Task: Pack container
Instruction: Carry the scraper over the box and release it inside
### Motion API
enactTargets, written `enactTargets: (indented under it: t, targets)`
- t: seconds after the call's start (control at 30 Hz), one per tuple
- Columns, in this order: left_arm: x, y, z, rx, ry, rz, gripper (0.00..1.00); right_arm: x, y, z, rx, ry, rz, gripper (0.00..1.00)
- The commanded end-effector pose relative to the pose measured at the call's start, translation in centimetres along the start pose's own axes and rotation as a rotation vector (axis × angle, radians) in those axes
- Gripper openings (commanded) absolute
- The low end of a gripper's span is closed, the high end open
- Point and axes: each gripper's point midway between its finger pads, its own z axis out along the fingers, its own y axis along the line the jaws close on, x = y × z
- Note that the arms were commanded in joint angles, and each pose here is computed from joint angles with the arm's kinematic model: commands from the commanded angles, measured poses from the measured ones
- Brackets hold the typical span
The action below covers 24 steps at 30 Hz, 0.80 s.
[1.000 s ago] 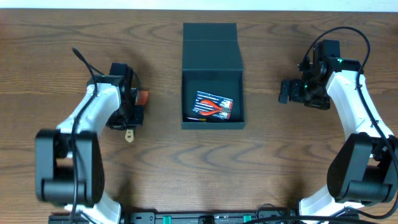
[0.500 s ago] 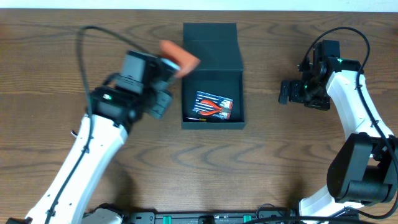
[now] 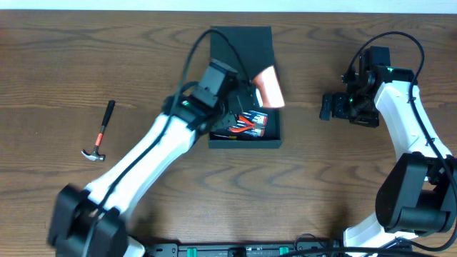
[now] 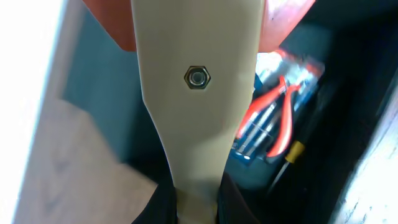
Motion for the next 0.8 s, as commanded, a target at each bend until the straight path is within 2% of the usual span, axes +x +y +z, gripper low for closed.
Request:
enactTargets:
  t: [0.0, 0.23, 0.6, 0.63, 0.67, 0.7, 0.73, 0.77]
  targets:
    - [0.5, -0.3, 2.2, 0.029, 0.033, 0.025, 0.06, 0.2, 0.4, 0.0, -0.009, 0.006, -0.024, 0.99]
    - [1.6, -1.2, 5.2, 0.067, 0.073, 0.019, 0.06, 0.2, 0.4, 0.0, -0.009, 0.007, -0.025, 0.99]
    - [2.8, -1.0, 6.4, 0.076, 0.104, -0.063, 0.06, 0.2, 0.4, 0.0, -0.009, 0.007, -0.032, 0.99]
    - [3.0, -0.9, 6.4, 0.073, 0.106, -0.08, 0.07, 0.2, 0.4, 0.0, -0.009, 0.007, -0.032, 0.99]
    - [3.2, -0.7, 6.4, 0.07, 0.108, -0.098, 0.16, 0.2, 0.4, 0.0, -0.009, 0.007, -0.032, 0.99]
    - [3.4, -0.5, 6.4, 0.067, 0.111, -0.112, 0.17, 0.2, 0.4, 0.0, -0.009, 0.007, -0.032, 0.99]
    - [3.5, -0.3, 6.4, 0.065, 0.113, -0.12, 0.23, 0.2, 0.4, 0.0, -0.009, 0.007, -0.032, 0.99]
    - [3.7, -0.2, 6.4, 0.063, 0.115, -0.127, 0.35, 0.2, 0.4, 0.0, -0.009, 0.007, -0.032, 0.99]
